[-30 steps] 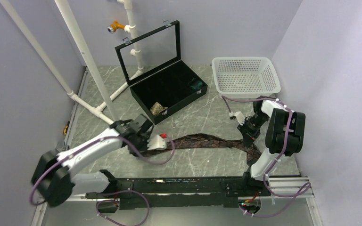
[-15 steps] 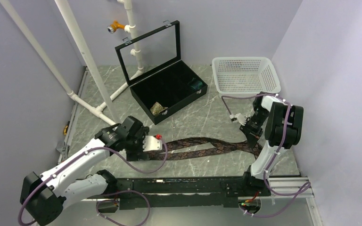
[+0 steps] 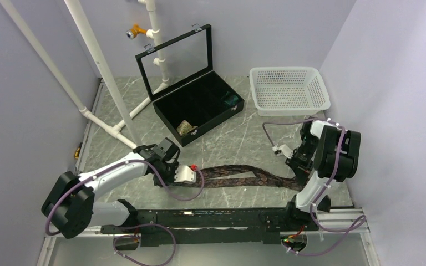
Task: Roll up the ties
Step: Place the tie at the center of the board.
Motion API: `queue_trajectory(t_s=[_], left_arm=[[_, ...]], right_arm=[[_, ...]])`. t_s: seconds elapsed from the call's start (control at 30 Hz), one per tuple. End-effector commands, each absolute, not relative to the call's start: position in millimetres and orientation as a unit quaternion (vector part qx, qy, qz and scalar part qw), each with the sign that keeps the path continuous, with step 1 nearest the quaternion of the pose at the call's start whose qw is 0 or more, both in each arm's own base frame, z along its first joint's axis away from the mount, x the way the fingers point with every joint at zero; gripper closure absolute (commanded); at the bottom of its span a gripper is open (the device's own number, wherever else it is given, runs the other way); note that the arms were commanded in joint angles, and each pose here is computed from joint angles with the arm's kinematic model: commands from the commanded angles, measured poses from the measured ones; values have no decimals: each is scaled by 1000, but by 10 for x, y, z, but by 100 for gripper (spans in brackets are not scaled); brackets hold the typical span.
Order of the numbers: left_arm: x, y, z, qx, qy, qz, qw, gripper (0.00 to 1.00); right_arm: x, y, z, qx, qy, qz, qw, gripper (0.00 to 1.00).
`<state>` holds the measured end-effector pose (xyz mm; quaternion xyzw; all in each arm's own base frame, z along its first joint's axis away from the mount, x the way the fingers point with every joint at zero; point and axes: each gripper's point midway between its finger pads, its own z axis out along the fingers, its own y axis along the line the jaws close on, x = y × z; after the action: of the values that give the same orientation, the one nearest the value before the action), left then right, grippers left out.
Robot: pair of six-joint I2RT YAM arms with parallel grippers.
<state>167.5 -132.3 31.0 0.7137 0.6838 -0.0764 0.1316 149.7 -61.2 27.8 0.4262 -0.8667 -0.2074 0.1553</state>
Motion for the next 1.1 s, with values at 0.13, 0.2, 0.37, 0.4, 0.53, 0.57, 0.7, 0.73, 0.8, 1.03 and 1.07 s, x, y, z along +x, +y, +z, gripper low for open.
queue_trajectory(t_s=[0.13,0.2,0.37,0.4,0.53,0.57,0.7,0.73,0.8,1.03,1.07], left_arm=[[2084,-1484,1044,690,663,-55,284,100],[2266,-1409,921,672,685,-24,280,100],[2412,-1381,671,635,728,-17,258,95],[2431,-1383,646,631,731,-15,259,83],[2399,-1379,616,620,744,-22,248,69],[2368,-1404,655,623,739,-31,254,65],[2212,-1595,892,655,689,-85,298,26],[2196,-1618,890,661,682,-90,299,24],[2189,-1613,815,670,682,-88,281,28],[2354,-1514,542,663,711,-50,229,34],[2352,-1487,485,660,716,-46,220,35]], right_arm=[[1662,-775,515,463,-852,-196,148,100],[1999,-852,424,448,-861,-191,142,100],[2825,-980,351,401,-897,-161,94,38],[2874,-995,376,396,-900,-158,88,33],[2898,-1042,547,395,-908,-133,50,33],[2852,-1028,587,393,-908,-138,45,34],[2760,-915,721,378,-912,-158,14,35],[2781,-898,707,375,-914,-156,2,36],[2831,-850,668,369,-916,-157,-14,37],[3084,-828,398,334,-929,-155,-36,35],[3094,-861,329,332,-931,-149,-31,36]])
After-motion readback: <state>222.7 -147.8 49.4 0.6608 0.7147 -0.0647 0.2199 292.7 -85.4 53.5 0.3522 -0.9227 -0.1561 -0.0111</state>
